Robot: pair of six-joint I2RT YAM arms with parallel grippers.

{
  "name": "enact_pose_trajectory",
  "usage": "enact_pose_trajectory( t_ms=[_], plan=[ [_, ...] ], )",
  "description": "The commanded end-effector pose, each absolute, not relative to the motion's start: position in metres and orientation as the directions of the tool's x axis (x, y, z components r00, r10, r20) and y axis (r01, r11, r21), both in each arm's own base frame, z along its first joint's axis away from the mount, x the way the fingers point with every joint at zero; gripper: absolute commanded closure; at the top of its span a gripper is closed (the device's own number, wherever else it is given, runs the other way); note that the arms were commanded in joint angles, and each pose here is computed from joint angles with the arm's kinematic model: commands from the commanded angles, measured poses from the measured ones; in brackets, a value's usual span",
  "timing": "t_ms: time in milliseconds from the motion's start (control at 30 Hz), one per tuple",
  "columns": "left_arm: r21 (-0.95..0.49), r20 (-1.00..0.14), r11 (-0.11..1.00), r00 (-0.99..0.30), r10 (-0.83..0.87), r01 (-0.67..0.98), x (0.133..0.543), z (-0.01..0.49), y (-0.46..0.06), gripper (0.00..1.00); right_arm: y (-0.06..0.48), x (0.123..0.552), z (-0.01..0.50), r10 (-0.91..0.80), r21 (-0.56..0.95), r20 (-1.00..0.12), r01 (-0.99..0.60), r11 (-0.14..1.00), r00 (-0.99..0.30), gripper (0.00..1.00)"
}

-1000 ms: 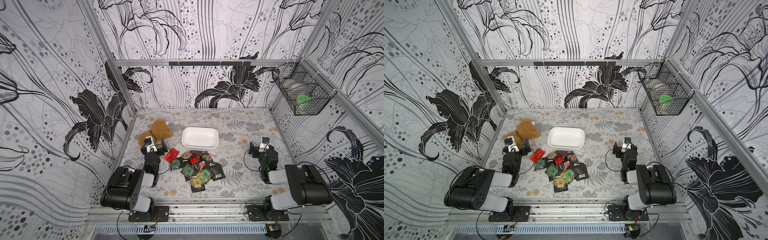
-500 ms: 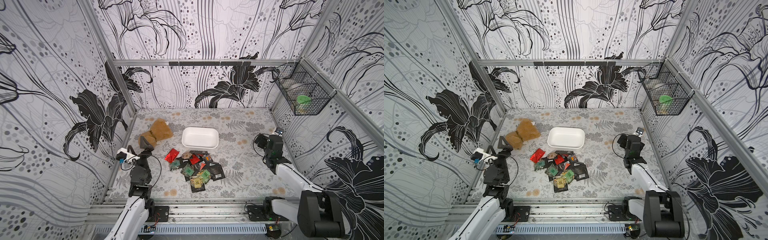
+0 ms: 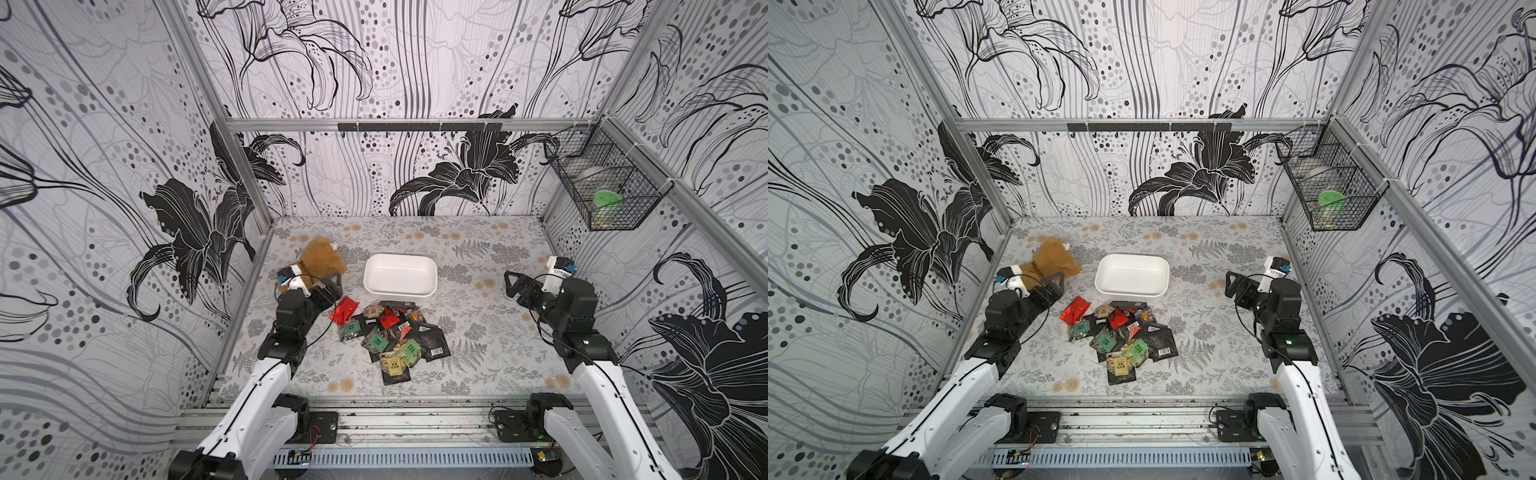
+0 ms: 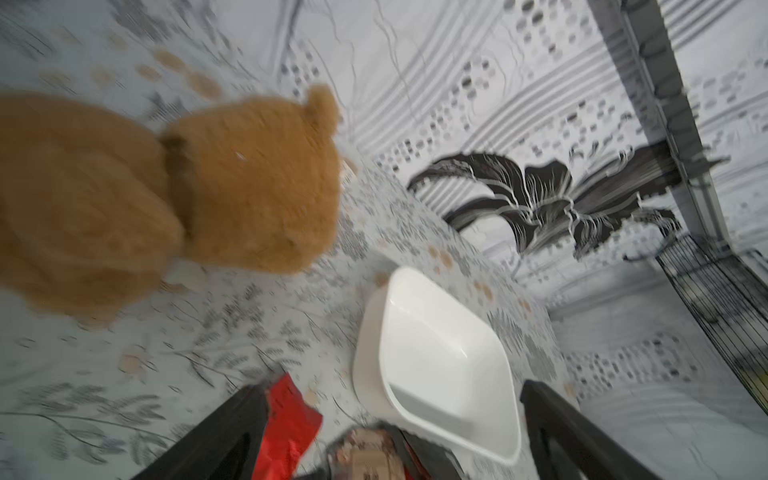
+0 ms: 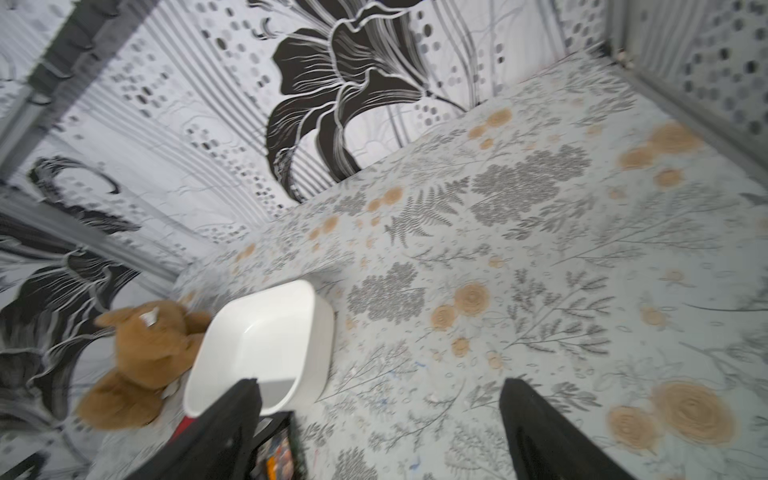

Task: Put the tea bags into the storage box
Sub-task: Pick up the tea bag from the center of the board.

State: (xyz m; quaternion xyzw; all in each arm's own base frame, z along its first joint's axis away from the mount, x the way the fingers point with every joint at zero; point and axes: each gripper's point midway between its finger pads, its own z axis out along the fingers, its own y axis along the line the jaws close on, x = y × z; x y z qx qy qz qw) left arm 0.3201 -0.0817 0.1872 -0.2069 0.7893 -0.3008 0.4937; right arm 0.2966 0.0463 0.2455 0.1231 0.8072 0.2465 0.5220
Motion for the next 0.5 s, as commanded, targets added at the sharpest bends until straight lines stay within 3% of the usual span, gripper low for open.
enact_pose_trajectory(
  t_ms=[0,100,233,367,467],
  plan=[
    [-0.706,-0.580,0.703,-0.638,-0.506,0.084,0.288,0.173,-0.149,0.00,0.090,0.271,0.250,0.453,0.650,-0.690,-0.209,0.730,-0.565,0.04],
    [-0.728,-0.564,0.671,-0.680,-0.468,0.142,0.264,0.170,-0.187,0.04,0.109,0.262,0.242,0.438,0.678,-0.653,-0.221,0.701,-0.618,0.00],
    [-0.749,-0.536,0.638,-0.729,-0.426,0.178,0.233,0.162,-0.227,0.08,0.155,0.247,0.211,0.327,0.651,-0.629,-0.248,0.718,-0.705,0.08],
    [-0.755,-0.505,0.628,-0.777,-0.377,0.186,0.206,0.151,-0.259,0.22,0.211,0.224,0.172,0.156,0.592,-0.581,-0.284,0.754,-0.799,0.26],
    [-0.746,-0.491,0.644,-0.794,-0.358,0.170,0.193,0.137,-0.271,0.24,0.246,0.205,0.151,0.073,0.565,-0.565,-0.321,0.760,-0.822,0.33]
  ],
)
